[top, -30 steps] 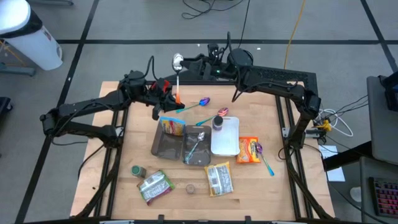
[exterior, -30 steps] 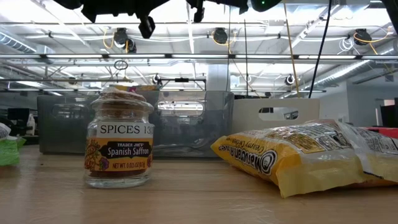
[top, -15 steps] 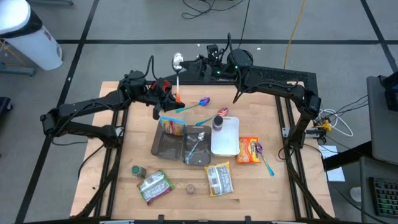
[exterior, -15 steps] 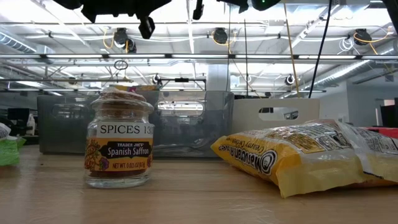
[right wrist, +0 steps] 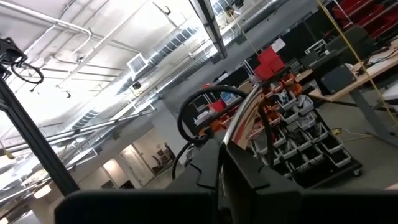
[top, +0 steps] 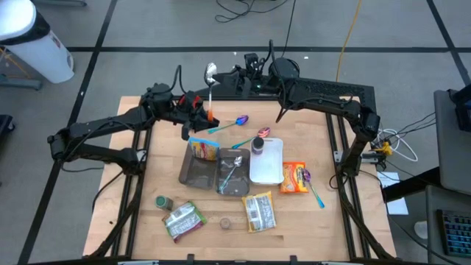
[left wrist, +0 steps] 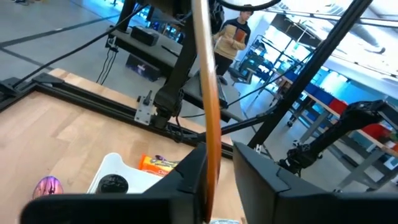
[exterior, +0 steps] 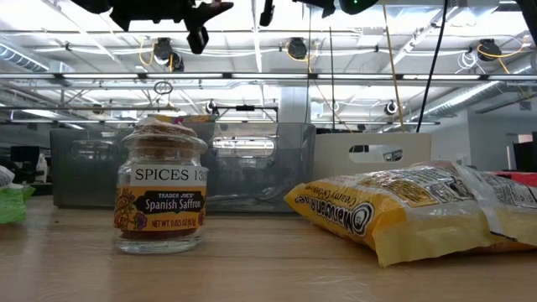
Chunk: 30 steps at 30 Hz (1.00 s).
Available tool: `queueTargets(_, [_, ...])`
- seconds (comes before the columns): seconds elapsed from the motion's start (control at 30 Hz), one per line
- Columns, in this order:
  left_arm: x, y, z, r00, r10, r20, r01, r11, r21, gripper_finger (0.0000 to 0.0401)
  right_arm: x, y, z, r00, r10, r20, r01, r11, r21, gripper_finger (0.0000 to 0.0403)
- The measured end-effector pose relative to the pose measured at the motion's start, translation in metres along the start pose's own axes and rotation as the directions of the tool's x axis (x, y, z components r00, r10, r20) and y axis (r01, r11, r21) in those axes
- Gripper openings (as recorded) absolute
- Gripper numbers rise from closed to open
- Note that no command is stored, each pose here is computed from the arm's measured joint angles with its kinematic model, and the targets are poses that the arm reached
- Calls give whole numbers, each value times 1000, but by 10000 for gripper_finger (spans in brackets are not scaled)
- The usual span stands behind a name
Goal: Pick & Place Food Item
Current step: Put the orange spoon into the right gray bin
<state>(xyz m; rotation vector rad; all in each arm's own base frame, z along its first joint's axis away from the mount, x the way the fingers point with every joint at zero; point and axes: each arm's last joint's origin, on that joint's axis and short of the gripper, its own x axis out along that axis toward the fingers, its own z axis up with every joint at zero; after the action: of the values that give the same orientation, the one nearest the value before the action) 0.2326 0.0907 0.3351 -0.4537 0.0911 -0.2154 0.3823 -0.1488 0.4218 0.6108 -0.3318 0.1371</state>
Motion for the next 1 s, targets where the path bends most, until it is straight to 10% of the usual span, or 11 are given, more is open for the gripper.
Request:
queueTargets(0.6, [-12,3,27,995,39,91,-44,997,56,178,-1,8,2,1000,-6,6,6,999,-32,1])
queueTargets(1.0, [-11,-14,44,909,412,58,-413,880,234,173,4,16,-9,988,-136,72,143,985,-97,1])
